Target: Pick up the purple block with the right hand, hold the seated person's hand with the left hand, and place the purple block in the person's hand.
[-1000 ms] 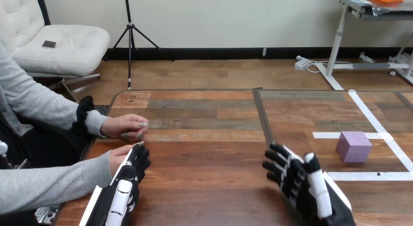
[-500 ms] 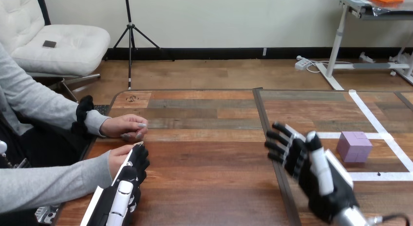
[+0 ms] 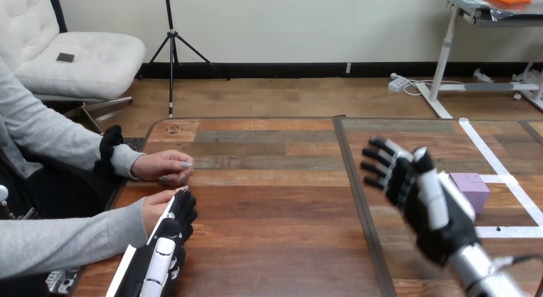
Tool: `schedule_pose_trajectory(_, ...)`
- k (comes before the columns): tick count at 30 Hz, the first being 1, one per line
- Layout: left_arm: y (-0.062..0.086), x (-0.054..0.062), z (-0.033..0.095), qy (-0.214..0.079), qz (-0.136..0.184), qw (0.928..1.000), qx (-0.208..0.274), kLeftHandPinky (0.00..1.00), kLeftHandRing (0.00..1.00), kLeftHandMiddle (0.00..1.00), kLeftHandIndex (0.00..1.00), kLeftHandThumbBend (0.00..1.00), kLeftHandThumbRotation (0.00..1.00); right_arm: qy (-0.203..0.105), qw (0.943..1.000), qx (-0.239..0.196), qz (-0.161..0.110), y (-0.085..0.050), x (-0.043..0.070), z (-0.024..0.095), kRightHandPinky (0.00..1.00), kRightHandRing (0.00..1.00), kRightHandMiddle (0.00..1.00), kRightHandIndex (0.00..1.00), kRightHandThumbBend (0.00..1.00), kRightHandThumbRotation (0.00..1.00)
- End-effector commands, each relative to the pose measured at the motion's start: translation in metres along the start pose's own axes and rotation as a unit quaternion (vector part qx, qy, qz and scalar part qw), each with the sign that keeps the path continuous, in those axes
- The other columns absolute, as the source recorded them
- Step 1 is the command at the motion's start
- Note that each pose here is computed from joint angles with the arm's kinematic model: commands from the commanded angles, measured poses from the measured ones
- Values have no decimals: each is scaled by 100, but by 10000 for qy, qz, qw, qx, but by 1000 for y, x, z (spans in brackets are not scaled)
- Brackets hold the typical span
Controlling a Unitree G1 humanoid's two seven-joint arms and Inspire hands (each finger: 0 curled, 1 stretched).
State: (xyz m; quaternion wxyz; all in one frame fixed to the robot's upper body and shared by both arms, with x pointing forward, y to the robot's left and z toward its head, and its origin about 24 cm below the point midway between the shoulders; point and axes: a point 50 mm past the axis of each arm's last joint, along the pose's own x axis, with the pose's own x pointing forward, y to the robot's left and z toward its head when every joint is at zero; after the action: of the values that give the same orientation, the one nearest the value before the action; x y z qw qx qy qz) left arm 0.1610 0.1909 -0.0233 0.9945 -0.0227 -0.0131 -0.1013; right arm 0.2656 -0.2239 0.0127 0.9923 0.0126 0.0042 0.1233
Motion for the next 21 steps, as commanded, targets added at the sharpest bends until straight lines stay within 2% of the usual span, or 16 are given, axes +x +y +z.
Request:
schedule_pose_trajectory(1, -4, 19, 11, -399, -136, 9991, 23, 100, 98, 97, 98, 53, 100, -925, 9947, -332, -301, -24, 36, 54, 88, 89, 89, 90, 88, 100)
schedule_pose_trajectory(8, -4, 20, 11, -448, -114, 9989, 21, 100, 97, 97, 98, 50, 100, -1039, 9925, -405, -499, -35, 46, 64, 86, 89, 89, 89, 86, 100)
schedule_pose_trajectory(15, -5, 20, 11, -483, -135, 9987, 23, 100, 97, 97, 97, 48, 100, -1029, 9910, -494, -695, -49, 54, 75, 84, 89, 89, 89, 86, 100)
schedule_pose_trajectory(21, -5, 20, 10, -449, -160, 9989, -53, 100, 97, 97, 97, 51, 100, -989, 9899, -518, -875, -59, 60, 83, 83, 89, 89, 89, 87, 100)
